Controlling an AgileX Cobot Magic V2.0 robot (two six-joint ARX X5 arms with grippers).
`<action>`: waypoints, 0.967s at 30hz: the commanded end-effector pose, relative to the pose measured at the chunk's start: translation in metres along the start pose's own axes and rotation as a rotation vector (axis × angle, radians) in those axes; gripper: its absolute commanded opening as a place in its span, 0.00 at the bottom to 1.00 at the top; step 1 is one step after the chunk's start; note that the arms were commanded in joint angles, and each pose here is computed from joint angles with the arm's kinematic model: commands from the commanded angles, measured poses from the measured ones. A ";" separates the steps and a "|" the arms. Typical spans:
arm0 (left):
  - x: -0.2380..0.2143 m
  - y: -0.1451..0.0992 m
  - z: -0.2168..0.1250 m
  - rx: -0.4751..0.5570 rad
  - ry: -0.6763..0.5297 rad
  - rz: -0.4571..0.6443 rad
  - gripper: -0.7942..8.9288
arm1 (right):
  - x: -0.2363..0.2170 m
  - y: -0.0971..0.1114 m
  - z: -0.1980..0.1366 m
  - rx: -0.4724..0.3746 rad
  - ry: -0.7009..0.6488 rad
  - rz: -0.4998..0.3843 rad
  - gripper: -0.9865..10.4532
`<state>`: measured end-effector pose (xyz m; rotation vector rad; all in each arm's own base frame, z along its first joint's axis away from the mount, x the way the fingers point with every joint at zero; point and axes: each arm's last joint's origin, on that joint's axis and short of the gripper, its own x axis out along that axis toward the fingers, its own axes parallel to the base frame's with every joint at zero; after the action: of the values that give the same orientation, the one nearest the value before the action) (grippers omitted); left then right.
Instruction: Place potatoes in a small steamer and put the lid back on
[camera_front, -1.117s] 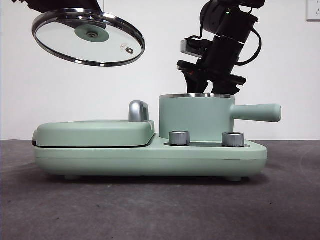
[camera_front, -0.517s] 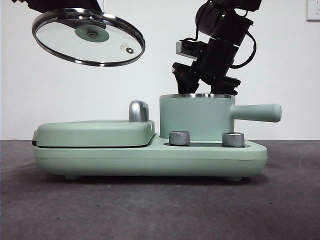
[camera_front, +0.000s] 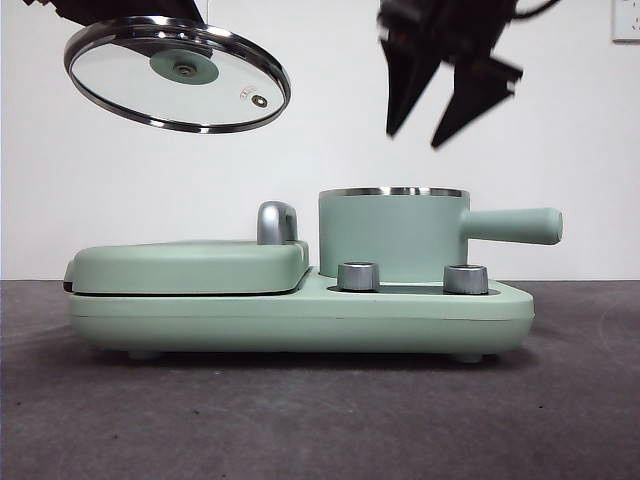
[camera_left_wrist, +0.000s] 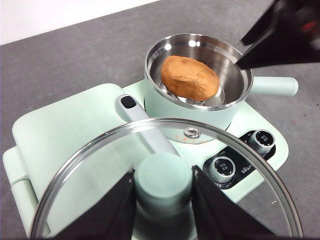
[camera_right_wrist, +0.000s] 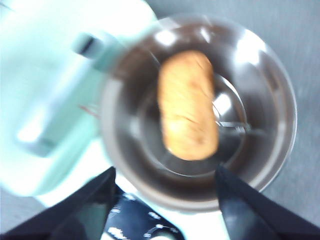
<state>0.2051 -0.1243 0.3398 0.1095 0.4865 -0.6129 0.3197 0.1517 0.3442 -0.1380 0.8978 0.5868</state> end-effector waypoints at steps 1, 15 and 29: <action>-0.003 -0.002 0.007 0.012 -0.043 -0.007 0.10 | -0.017 0.015 -0.015 -0.042 -0.045 0.022 0.32; 0.001 -0.009 0.009 0.028 -0.066 -0.034 0.10 | -0.087 0.034 -0.173 -0.042 -0.275 -0.023 0.32; 0.071 -0.033 0.018 0.102 -0.203 -0.117 0.10 | -0.134 0.038 -0.221 0.046 -0.411 -0.002 0.32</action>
<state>0.2399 -0.1866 0.3171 0.1095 0.3285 -0.7394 0.0813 0.0487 0.3132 0.0051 0.5095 0.5704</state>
